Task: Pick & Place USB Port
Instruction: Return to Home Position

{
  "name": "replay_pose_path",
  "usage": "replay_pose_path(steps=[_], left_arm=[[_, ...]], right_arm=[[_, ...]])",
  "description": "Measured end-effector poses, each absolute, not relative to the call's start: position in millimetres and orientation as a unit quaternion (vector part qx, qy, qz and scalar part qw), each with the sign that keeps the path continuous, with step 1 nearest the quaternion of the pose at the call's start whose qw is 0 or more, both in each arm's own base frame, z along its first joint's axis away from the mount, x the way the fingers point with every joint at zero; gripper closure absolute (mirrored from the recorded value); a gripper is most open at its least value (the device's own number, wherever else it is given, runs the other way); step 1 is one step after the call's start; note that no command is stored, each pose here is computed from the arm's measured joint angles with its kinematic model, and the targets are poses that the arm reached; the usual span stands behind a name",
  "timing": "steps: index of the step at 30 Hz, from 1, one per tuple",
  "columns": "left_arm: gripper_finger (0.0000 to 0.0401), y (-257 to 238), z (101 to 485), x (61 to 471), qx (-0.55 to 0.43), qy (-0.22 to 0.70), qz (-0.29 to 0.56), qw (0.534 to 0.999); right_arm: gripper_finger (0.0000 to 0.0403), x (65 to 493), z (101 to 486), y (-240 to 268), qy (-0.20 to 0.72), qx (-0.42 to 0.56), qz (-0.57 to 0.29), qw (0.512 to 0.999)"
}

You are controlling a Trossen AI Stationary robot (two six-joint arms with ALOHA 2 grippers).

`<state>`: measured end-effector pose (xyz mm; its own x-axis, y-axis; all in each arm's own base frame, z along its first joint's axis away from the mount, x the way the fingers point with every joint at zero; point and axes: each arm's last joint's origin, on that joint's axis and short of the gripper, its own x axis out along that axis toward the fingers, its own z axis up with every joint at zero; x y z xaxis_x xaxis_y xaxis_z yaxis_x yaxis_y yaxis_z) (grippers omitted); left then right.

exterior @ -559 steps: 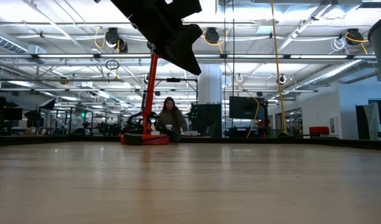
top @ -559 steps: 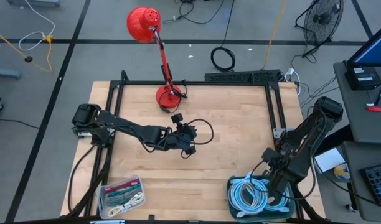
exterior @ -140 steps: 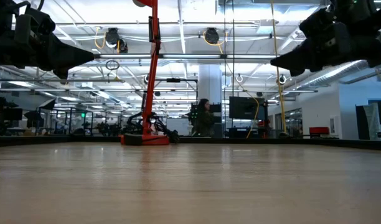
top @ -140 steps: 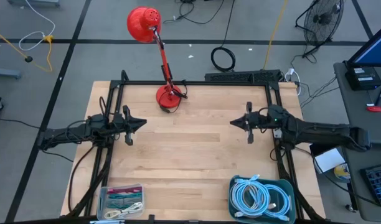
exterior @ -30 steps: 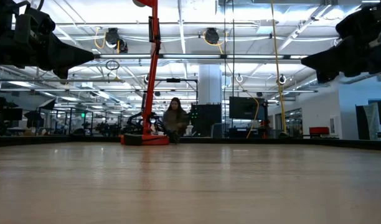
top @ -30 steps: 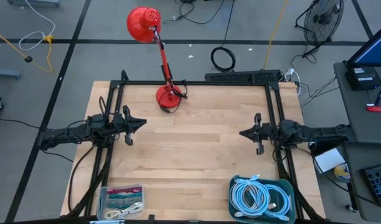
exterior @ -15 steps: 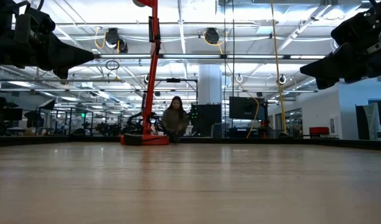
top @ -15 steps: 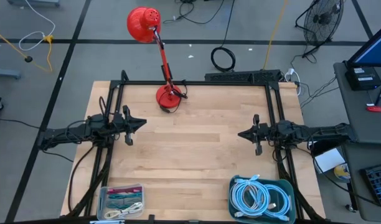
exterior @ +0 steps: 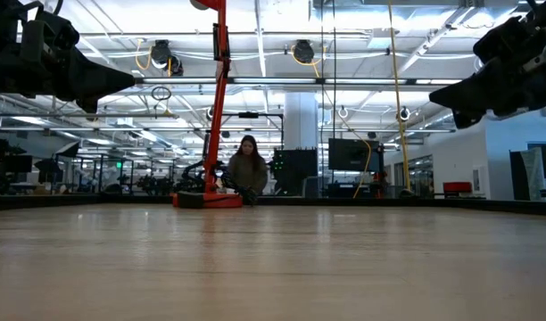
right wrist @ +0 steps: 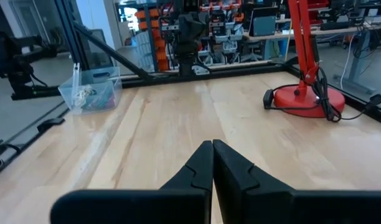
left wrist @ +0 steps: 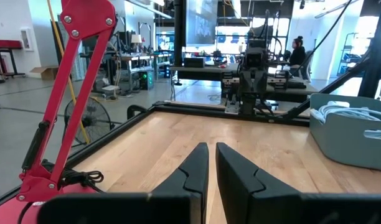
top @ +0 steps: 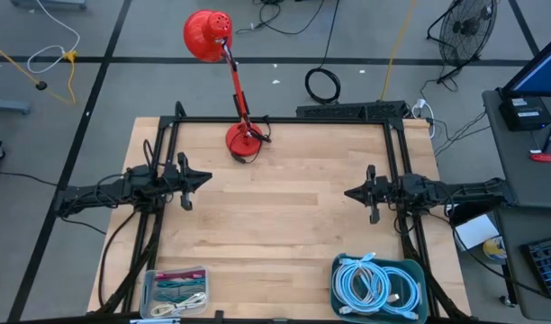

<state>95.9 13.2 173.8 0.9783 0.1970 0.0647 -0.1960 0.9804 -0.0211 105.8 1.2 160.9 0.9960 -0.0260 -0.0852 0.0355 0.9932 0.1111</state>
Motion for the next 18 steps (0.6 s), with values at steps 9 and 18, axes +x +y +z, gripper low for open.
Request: replay_pose_path(steps=[9, 18], left_arm=[[0.0368, 13.2, 173.8, 95.9, -0.007, -0.033, 0.099, 0.995], [0.0368, 13.2, 173.8, 95.9, -0.007, -0.033, 0.099, 0.995]], right_arm=[[0.0403, 105.9, 162.0, 1.2, 0.036, 0.058, -0.015, 0.998], [0.0403, 105.9, 162.1, 1.2, 0.036, 0.058, -0.015, 0.998]])
